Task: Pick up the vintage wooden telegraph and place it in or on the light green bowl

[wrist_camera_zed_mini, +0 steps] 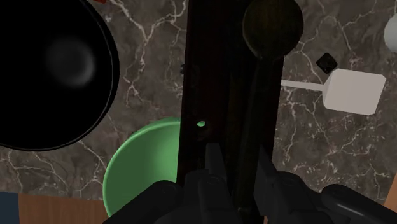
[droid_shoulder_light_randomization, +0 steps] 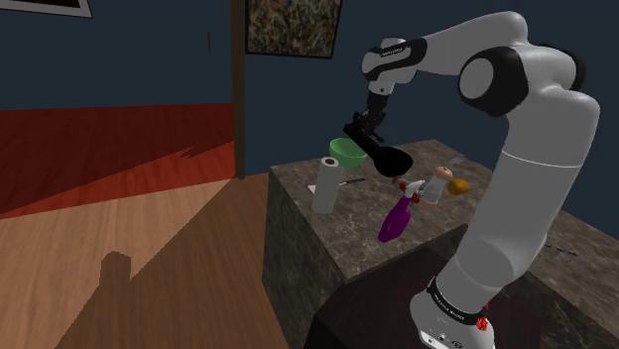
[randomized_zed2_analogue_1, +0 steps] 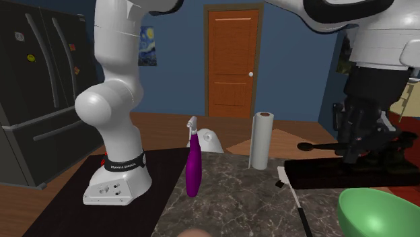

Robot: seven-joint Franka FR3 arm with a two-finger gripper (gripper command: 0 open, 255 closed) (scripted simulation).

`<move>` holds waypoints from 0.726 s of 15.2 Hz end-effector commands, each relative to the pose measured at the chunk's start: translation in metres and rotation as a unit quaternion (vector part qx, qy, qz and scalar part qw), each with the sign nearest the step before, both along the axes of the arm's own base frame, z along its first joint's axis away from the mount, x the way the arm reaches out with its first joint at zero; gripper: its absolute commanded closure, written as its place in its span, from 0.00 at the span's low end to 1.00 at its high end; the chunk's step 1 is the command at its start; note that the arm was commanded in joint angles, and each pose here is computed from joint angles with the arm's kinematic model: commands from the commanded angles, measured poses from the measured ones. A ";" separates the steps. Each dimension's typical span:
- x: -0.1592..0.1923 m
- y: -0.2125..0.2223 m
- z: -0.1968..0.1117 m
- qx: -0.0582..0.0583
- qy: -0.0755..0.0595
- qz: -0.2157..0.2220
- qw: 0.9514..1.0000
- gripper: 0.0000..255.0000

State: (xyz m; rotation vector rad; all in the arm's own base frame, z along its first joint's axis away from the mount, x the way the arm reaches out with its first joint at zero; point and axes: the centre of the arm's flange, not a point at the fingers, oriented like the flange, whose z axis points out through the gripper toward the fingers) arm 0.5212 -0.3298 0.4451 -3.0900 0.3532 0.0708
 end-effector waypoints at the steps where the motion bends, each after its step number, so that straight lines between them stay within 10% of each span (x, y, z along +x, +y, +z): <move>1: 0.022 -0.010 0.004 0.000 -0.001 0.001 1.000 1.00; 11: 0.098 -0.053 -0.008 0.000 -0.001 0.001 1.000 1.00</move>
